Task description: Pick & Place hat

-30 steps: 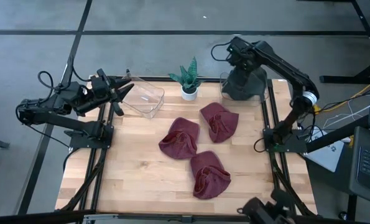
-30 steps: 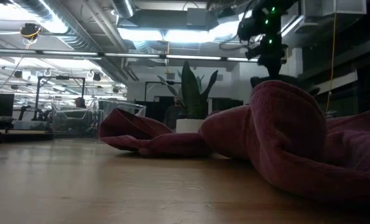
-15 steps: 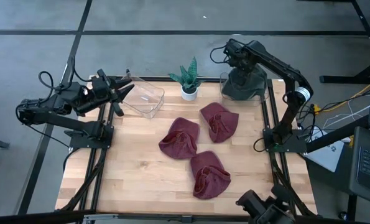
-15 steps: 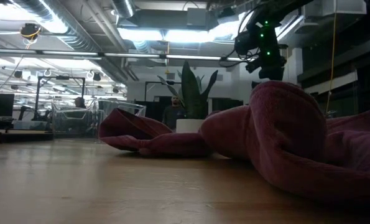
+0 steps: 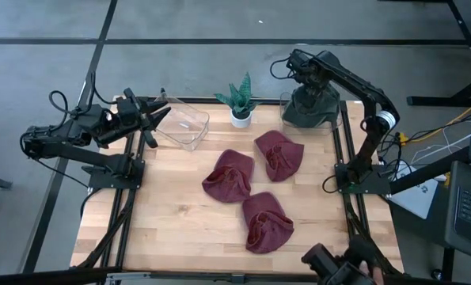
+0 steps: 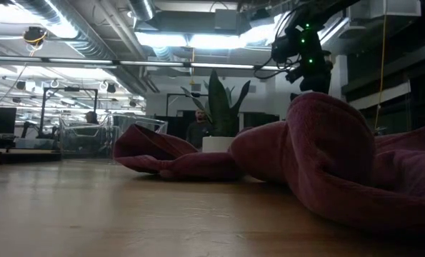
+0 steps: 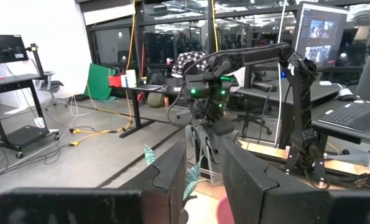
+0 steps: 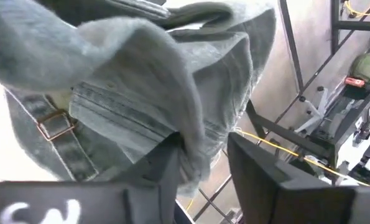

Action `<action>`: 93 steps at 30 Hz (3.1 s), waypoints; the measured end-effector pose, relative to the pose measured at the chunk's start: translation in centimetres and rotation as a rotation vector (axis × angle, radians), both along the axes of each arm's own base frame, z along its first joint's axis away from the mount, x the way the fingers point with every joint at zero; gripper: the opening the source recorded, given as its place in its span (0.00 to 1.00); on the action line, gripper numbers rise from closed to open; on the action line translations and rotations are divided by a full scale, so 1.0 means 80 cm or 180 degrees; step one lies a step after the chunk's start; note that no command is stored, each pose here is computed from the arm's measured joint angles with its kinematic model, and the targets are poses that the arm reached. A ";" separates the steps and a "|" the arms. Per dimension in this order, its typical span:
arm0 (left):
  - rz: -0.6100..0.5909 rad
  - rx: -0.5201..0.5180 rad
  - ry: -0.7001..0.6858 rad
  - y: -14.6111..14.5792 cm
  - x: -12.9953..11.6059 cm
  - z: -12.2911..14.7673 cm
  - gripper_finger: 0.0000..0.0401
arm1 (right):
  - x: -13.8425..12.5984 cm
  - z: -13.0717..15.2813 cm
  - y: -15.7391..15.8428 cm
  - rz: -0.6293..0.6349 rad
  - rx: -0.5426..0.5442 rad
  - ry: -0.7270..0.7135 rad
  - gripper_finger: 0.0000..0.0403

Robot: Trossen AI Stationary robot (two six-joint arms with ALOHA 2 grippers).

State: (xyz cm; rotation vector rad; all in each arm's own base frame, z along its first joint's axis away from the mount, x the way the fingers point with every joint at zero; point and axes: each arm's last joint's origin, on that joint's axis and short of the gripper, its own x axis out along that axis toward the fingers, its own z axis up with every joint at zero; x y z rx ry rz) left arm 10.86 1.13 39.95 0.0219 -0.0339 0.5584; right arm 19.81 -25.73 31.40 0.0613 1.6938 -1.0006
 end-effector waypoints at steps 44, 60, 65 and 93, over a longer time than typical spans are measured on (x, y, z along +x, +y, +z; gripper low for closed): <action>-0.0873 -0.0427 0.1410 -0.010 0.009 -0.056 0.28 | 0.070 0.104 0.198 0.0895 0.0113 -0.2603 0.50; -0.0848 -0.0591 0.2409 -0.042 0.137 -0.129 0.32 | 0.069 0.094 0.264 0.1535 0.0520 -0.1984 0.50; -0.1058 -0.0594 0.2606 -0.068 0.167 -0.157 0.32 | 0.071 0.093 0.280 0.1757 0.0576 -0.1923 0.50; -0.1380 -0.0544 0.3195 -0.151 0.250 -0.303 0.32 | 0.068 0.091 0.315 0.2049 0.0738 -0.1748 0.50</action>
